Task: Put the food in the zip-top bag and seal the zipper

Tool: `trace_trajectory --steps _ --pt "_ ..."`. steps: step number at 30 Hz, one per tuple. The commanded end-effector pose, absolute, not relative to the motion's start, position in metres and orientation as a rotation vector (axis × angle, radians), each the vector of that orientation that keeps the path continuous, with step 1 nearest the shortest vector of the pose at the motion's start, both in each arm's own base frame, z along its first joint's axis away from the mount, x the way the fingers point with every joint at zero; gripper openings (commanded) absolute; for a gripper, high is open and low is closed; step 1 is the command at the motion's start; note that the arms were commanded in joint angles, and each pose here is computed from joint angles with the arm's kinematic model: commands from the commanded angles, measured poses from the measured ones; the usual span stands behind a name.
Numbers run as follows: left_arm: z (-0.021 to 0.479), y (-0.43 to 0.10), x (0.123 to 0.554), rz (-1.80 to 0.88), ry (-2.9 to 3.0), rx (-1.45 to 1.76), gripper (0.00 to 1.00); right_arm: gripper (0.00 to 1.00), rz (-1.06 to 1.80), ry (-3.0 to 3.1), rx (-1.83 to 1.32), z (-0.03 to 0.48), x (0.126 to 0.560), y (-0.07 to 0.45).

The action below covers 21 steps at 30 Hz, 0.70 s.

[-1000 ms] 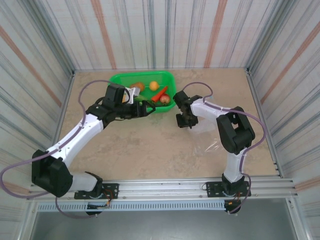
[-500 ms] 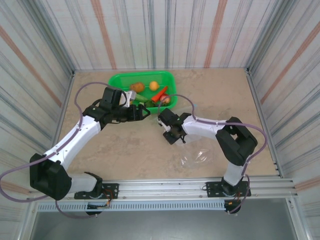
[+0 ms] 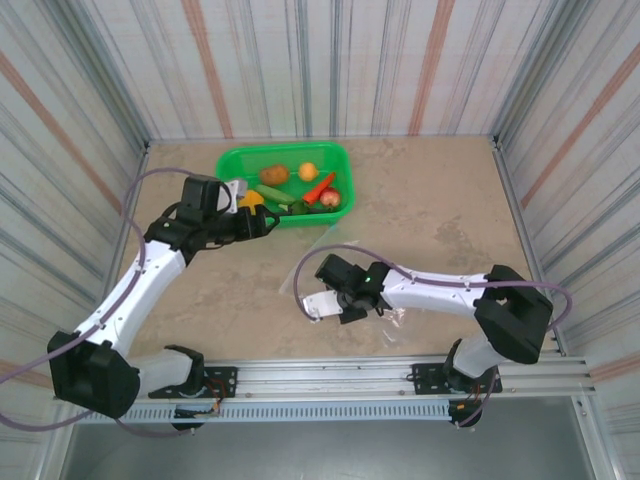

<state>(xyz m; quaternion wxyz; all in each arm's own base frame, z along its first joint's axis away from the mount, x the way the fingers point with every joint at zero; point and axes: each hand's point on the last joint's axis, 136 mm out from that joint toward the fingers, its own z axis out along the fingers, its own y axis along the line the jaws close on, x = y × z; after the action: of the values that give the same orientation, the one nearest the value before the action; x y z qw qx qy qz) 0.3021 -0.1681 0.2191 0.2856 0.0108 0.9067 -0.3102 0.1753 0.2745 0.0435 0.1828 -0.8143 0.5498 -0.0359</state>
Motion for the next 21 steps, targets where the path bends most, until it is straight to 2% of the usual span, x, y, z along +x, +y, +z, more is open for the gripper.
trace_trajectory --steps 1,3,4,7,10,13,15,18,21 --pt "0.206 -0.168 0.288 -0.861 2.482 0.009 0.91 0.03 -0.293 1.457 -2.439 0.027 0.186 0.249" --pt "0.192 -0.173 0.283 -0.903 2.531 0.011 0.91 0.25 -0.224 1.536 -2.330 0.040 0.190 0.261" --pt "0.186 -0.177 0.281 -0.924 2.552 0.018 0.91 0.32 -0.183 1.563 -2.281 0.048 0.190 0.267" --pt "0.168 -0.192 0.274 -0.986 2.624 0.064 0.90 0.67 -0.033 1.602 -2.153 0.076 0.183 0.283" --pt "0.153 -0.214 0.270 -1.018 2.685 0.149 0.91 0.67 0.128 1.692 -2.080 0.093 0.172 0.286" --pt "0.130 -0.234 0.272 -1.071 2.759 0.182 0.89 0.59 0.256 1.824 -1.876 0.115 0.181 0.292" --pt "0.117 -0.244 0.276 -1.109 2.799 0.183 0.82 0.55 0.373 1.891 -1.643 0.140 0.196 0.298" --pt "0.106 -0.249 0.288 -1.079 2.816 0.200 0.82 0.50 0.500 2.063 -1.125 0.181 0.233 0.288" --pt "0.095 -0.255 0.298 -1.089 2.846 0.229 0.82 0.47 0.643 2.241 -0.743 0.193 0.250 0.261"
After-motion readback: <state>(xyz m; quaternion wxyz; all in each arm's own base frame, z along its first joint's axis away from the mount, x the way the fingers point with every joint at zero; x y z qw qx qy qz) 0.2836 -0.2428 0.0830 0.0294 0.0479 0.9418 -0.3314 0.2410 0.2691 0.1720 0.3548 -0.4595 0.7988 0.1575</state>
